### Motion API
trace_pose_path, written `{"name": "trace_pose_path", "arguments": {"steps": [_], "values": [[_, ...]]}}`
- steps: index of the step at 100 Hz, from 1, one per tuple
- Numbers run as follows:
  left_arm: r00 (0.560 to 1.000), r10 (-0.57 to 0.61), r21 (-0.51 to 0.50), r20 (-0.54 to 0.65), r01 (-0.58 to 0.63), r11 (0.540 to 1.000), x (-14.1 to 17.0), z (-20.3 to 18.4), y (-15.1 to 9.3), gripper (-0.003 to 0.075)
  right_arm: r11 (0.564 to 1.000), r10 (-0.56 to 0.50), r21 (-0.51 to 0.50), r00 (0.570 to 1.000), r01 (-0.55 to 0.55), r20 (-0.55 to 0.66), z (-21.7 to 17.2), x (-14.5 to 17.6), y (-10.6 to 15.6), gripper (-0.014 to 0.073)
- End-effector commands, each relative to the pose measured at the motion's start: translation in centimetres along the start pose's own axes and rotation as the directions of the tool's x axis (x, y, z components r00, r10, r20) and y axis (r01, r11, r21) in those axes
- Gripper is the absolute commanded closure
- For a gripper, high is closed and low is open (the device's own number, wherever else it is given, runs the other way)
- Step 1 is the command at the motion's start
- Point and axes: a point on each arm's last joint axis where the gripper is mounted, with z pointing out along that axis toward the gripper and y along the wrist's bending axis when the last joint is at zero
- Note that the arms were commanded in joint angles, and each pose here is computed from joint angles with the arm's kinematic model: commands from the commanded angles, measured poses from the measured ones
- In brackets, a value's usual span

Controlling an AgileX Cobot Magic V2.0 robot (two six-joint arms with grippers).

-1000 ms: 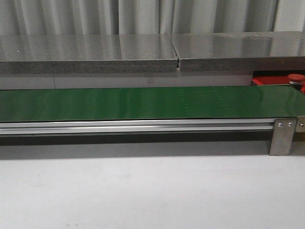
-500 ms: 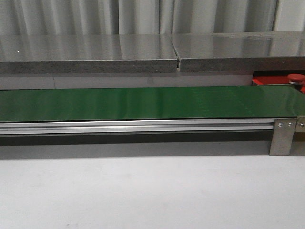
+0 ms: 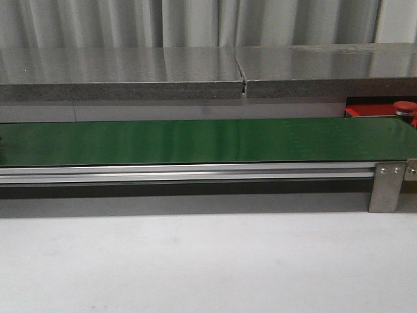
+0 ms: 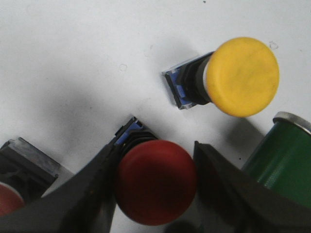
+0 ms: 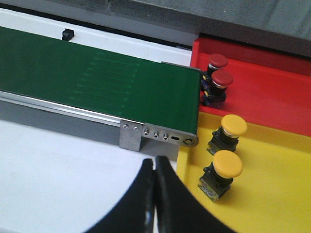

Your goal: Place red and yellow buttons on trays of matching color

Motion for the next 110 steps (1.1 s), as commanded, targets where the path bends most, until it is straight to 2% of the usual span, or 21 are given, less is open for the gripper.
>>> {"name": "trace_pose_path", "arguments": {"steps": [1,17,38,61,85,110], "values": [[0.994,0.003,0.037,0.112,-0.007,0.999,-1.2,-3.6,-1.1,0.0482,1.000,-0.004,0.020,0.996,0.003,0.085,-0.3,-1.3,-0.2,0.0664],[0.986,0.051,0.038,0.159,-0.058,0.998,-1.3,-5.7,-1.6,0.0516,1.000,-0.004,0.020,0.996,0.003,0.085,-0.3,-1.3,-0.2,0.0664],[0.962,0.100,0.048,0.255,-0.116,0.992,-0.9,-11.1,-2.7,0.0561,1.000,-0.004,0.020,0.996,0.003,0.085,-0.3,-1.3,-0.2,0.0664],[0.934,0.124,0.063,0.335,-0.154,0.986,1.5,-15.9,-3.5,0.0585,1.000,-0.004,0.020,0.996,0.003,0.085,-0.3,-1.3,-0.2,0.0664],[0.926,0.153,0.090,0.344,-0.195,0.977,4.9,-15.7,-4.4,0.0585,1.000,-0.004,0.020,0.996,0.003,0.085,-0.3,-1.3,-0.2,0.0664],[0.929,0.215,0.102,0.301,-0.256,0.961,6.0,-13.4,-6.3,0.0585,1.000,-0.004,0.020,0.996,0.003,0.085,-0.3,-1.3,-0.2,0.0664]]}}
